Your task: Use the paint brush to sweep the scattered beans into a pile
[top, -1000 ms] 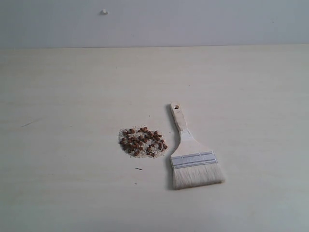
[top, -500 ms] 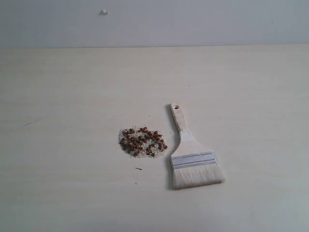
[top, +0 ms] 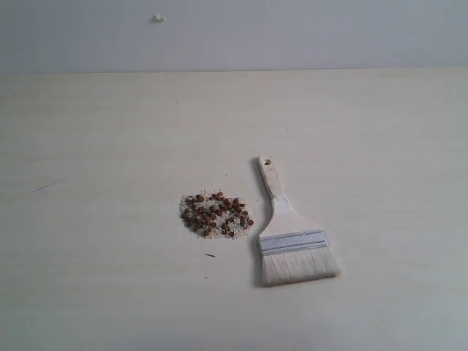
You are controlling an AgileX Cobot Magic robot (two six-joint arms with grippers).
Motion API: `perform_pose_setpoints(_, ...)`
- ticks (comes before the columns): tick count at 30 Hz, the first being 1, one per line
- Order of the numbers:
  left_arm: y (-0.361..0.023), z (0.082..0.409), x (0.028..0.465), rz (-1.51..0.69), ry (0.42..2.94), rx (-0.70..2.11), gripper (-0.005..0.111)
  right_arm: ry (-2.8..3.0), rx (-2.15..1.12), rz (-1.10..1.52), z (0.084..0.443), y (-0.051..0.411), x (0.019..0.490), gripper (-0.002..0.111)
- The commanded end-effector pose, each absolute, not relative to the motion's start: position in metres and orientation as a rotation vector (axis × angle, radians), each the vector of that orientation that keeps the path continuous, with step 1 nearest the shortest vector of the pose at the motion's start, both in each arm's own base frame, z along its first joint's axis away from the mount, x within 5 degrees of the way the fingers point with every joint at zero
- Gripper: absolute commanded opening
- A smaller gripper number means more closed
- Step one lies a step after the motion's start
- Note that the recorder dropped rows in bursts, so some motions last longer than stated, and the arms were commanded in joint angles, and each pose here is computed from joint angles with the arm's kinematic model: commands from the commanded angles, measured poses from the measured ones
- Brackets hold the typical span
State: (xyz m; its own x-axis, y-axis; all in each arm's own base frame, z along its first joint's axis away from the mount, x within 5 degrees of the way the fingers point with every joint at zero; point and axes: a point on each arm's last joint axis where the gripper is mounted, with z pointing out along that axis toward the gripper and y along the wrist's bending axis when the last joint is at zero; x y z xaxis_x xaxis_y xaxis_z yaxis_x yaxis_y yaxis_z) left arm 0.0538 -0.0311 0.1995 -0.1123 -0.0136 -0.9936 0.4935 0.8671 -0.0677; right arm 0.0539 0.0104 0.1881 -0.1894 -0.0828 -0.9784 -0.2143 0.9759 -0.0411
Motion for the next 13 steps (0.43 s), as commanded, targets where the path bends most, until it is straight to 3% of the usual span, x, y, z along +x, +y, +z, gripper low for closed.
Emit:
perform_pose_setpoints(1, -0.0309, 0.1996, 0.0537, -0.456, 1.636, 0.368, 0.0, 1.758, -0.212, 0.129, 0.1873, 0.0105, 0.0537, 0.0)
perform_pose_setpoints(13, -0.0309, 0.1996, 0.0537, -0.456, 1.636, 0.368, 0.0, 1.759, -0.209, 0.133, 0.1873, 0.0106, 0.0536, 0.0)
